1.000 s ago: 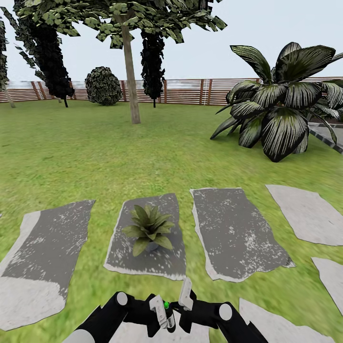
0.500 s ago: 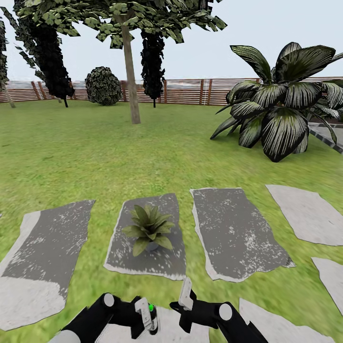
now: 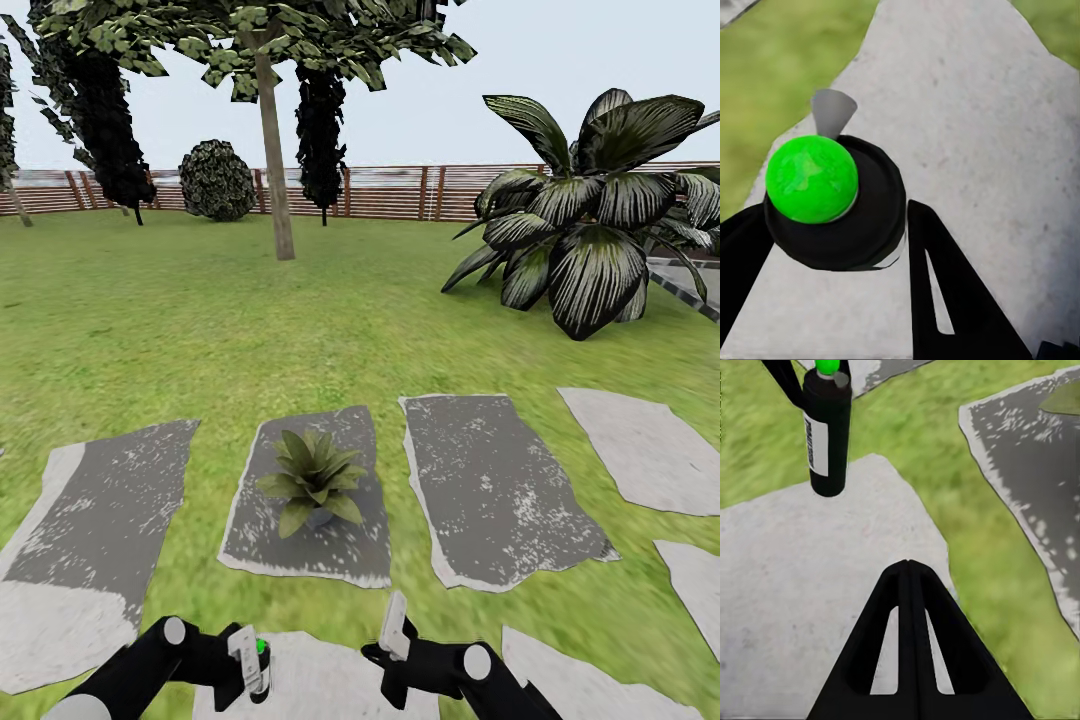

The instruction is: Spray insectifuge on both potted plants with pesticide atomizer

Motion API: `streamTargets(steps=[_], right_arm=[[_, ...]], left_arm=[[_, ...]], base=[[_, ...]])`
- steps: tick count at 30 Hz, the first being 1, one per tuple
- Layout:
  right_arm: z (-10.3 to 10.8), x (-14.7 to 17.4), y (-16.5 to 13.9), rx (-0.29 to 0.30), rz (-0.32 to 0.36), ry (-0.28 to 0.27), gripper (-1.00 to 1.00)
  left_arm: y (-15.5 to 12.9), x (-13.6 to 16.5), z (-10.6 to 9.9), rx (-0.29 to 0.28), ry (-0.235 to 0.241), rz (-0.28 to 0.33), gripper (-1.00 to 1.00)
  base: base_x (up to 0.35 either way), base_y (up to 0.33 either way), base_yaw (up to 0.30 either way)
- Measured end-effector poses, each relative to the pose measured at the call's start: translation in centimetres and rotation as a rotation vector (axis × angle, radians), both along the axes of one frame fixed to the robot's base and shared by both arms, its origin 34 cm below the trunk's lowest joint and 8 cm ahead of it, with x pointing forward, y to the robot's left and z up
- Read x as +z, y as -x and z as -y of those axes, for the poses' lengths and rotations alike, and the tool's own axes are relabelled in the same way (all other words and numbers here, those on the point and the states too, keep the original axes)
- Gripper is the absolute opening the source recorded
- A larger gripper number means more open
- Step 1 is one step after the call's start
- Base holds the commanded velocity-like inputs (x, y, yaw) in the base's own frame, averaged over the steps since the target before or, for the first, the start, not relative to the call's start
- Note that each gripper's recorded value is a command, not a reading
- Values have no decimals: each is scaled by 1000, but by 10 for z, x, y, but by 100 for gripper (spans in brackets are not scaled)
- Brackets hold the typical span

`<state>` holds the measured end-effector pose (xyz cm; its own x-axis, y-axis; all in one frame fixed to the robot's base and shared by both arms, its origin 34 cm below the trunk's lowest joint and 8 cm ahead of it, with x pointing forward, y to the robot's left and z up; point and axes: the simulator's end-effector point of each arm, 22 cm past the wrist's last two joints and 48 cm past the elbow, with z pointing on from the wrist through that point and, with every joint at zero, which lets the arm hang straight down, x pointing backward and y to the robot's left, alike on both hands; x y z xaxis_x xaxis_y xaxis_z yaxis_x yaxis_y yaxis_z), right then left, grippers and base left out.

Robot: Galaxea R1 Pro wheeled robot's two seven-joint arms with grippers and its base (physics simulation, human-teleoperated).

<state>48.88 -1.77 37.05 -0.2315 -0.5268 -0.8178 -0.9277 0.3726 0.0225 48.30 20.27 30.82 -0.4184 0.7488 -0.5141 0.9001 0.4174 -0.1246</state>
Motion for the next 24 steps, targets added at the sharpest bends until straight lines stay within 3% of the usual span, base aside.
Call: streamTargets(steps=[1,6,10,13,15,16,18,21,23,24], right_arm=[[2,-3,2,-2,-8,3,100],[28,-19,6,-21,-33,44,100],[70,-46,7,-110,-51,118,100],[113,-66,2,-254,-78,163,100],[132,-74,2,-330,-106,168,100],[154,-84,7,-421,-150,167,100],[171,-90,8,-504,-181,159,100],[205,-93,-6,-660,-152,189,100],[244,-92,-21,-812,-75,265,100],[253,-92,-23,-844,-57,285,100]], left_arm=[[1,-1,-2,1,-4,-2,-100],[3,-3,-8,10,-13,-3,-100],[-3,-3,-14,47,-29,-8,-100],[-8,-6,-24,117,-61,-21,-100],[-12,-7,-29,146,-74,-19,-100],[-18,-7,-34,181,-84,-8,-100],[-24,-6,-39,226,-87,-3,-100],[-35,-3,-50,337,-82,-21,-100],[-46,3,-60,419,-87,-42,-100],[-48,4,-62,434,-88,-47,-100]], base=[[0,0,0],[0,0,0],[0,0,0],[0,0,0],[0,0,0],[0,0,0],[0,0,0],[0,0,0],[0,0,0],[0,0,0]])
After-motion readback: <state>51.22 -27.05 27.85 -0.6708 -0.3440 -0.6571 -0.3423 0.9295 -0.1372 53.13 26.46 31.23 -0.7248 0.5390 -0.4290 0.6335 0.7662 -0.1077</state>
